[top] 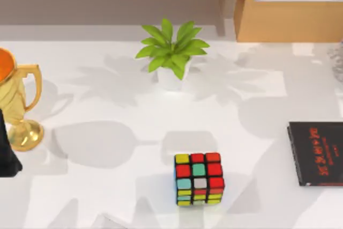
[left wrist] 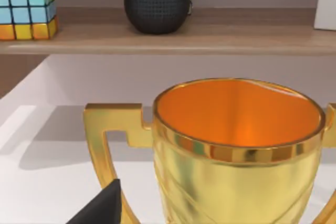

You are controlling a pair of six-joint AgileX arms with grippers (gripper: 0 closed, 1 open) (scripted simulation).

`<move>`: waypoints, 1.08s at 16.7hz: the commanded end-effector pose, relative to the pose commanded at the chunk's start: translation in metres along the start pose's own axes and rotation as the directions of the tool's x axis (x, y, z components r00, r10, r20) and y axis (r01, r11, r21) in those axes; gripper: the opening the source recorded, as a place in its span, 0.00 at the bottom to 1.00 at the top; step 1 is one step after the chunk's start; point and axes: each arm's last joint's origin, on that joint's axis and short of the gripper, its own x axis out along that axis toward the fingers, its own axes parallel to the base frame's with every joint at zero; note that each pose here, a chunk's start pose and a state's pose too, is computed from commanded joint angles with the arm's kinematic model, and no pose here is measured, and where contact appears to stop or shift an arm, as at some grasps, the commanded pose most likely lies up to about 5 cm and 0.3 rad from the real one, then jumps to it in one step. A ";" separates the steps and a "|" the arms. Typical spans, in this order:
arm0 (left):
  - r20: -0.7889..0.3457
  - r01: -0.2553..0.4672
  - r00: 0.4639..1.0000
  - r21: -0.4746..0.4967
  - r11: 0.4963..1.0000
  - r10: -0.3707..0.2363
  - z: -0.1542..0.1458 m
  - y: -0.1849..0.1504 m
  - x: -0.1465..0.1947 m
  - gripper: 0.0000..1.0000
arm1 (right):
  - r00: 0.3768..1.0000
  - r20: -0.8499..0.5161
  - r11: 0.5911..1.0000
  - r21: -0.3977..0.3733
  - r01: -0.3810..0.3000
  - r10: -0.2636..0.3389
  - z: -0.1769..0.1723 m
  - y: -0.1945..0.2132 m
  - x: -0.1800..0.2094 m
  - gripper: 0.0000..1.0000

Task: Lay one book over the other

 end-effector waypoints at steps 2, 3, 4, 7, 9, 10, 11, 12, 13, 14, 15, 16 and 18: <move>0.000 0.000 1.000 0.000 1.000 0.000 0.000 0.000 0.000 1.00 | 0.999 0.000 0.991 0.126 0.039 -0.039 0.006 0.023 -0.020 0.00; 0.000 0.000 1.000 0.000 1.000 0.000 0.000 0.000 0.000 1.00 | 0.998 -0.004 0.978 0.201 0.059 -0.060 0.007 0.035 -0.032 0.00; 0.000 0.000 1.000 0.000 1.000 0.000 0.000 0.000 0.000 1.00 | 0.997 -0.010 0.956 0.283 0.079 -0.079 0.007 0.048 -0.045 0.00; 0.000 0.000 1.000 0.000 1.000 0.000 0.000 0.000 0.000 1.00 | 0.991 -0.052 0.834 0.536 0.135 -0.126 -0.004 0.087 -0.093 0.00; 0.000 0.000 1.000 0.000 1.000 0.000 0.000 0.000 0.000 1.00 | 0.984 -0.108 0.710 0.681 0.179 -0.144 -0.022 0.110 -0.130 0.00; 0.000 0.000 1.000 0.000 1.000 0.000 0.000 0.000 0.000 1.00 | 0.978 -0.144 0.640 0.740 0.207 -0.149 -0.034 0.120 -0.149 0.00; 0.000 0.000 1.000 0.000 1.000 0.000 0.000 0.000 0.000 1.00 | 0.971 -0.183 0.567 0.788 0.238 -0.152 -0.047 0.128 -0.168 0.00; 0.000 0.000 1.000 0.000 1.000 0.000 0.000 0.000 0.000 1.00 | 0.963 -0.225 0.495 0.826 0.271 -0.151 -0.062 0.135 -0.187 0.00; 0.000 0.000 1.000 0.000 1.000 0.000 0.000 0.000 0.000 1.00 | 0.952 -0.266 0.426 0.852 0.304 -0.148 -0.077 0.141 -0.205 0.00; 0.000 0.000 1.000 0.000 1.000 0.000 0.000 0.000 0.000 1.00 | 0.941 -0.307 0.361 0.869 0.338 -0.141 -0.092 0.146 -0.223 0.00; 0.000 0.000 1.000 0.000 1.000 0.000 0.000 0.000 0.000 1.00 | 0.929 -0.347 0.305 0.877 0.371 -0.130 -0.108 0.150 -0.240 0.00; 0.000 0.000 1.000 0.000 1.000 0.000 0.000 0.000 0.000 1.00 | 0.916 -0.384 0.256 0.879 0.402 -0.117 -0.122 0.153 -0.256 0.00; 0.000 0.000 1.000 0.000 1.000 0.000 0.000 0.000 0.000 1.00 | 0.890 -0.447 0.185 0.871 0.455 -0.085 -0.149 0.157 -0.283 0.00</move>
